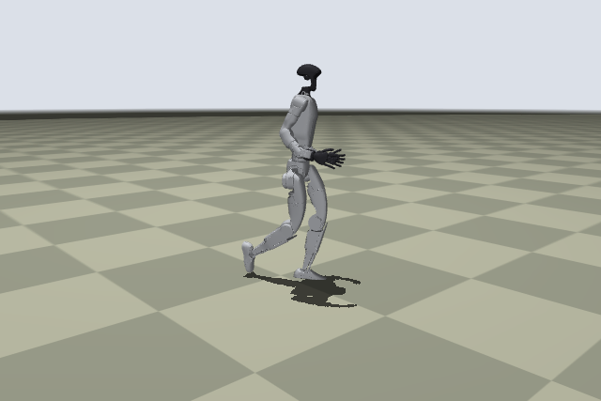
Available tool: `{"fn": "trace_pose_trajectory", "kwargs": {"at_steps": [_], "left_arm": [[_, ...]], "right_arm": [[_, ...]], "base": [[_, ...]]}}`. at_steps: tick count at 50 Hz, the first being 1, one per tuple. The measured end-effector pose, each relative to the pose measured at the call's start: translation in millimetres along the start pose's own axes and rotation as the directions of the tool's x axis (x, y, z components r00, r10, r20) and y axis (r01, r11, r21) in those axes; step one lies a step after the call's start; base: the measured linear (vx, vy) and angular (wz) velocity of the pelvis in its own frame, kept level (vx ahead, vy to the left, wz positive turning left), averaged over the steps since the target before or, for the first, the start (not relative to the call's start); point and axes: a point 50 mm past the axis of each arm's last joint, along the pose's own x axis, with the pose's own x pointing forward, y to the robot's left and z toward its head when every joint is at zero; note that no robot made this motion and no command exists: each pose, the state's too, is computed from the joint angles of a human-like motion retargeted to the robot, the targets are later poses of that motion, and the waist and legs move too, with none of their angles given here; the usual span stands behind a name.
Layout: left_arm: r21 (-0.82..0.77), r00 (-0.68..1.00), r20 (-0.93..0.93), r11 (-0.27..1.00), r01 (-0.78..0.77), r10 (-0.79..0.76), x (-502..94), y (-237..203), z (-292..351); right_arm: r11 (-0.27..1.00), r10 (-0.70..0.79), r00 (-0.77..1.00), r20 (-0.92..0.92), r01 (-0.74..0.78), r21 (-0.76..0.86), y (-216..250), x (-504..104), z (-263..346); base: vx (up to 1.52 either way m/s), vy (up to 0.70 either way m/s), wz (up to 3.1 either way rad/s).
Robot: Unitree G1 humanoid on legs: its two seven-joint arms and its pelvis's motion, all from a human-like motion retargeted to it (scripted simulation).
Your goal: Walk run
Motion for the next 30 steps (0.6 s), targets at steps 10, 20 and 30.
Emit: {"fn": "trace_pose_trajectory", "kwargs": {"at_steps": [10, 20, 30], "left_arm": [[-0.014, 0.988, 0.132, 0.996, 0.086, -0.084, 42.2, -18.9, 26.4], [0.012, 0.986, 0.129, 0.994, 0.109, -0.11, 33.7, -2.3, 30.6], [-0.203, 0.997, -0.073, 0.979, -0.034, 0.019, -17.4, -14.8, -25.8]], "right_arm": [[0.997, -0.029, 0.938, -0.346, 0.05, 0.052, -8.6, -98.8, -51.6], [0.973, -0.22, 0.967, -0.131, 0.228, 0.046, 12.3, -31.3, -16.6], [0.982, -0.148, 0.942, 0.301, 0.103, 0.16, -1.4, 71.4, 64.5]], "base": [[1.16, 0.04, 1.32], [1.21, -0.27, 0.82], [1.03, -0.06, 0.19]]}}
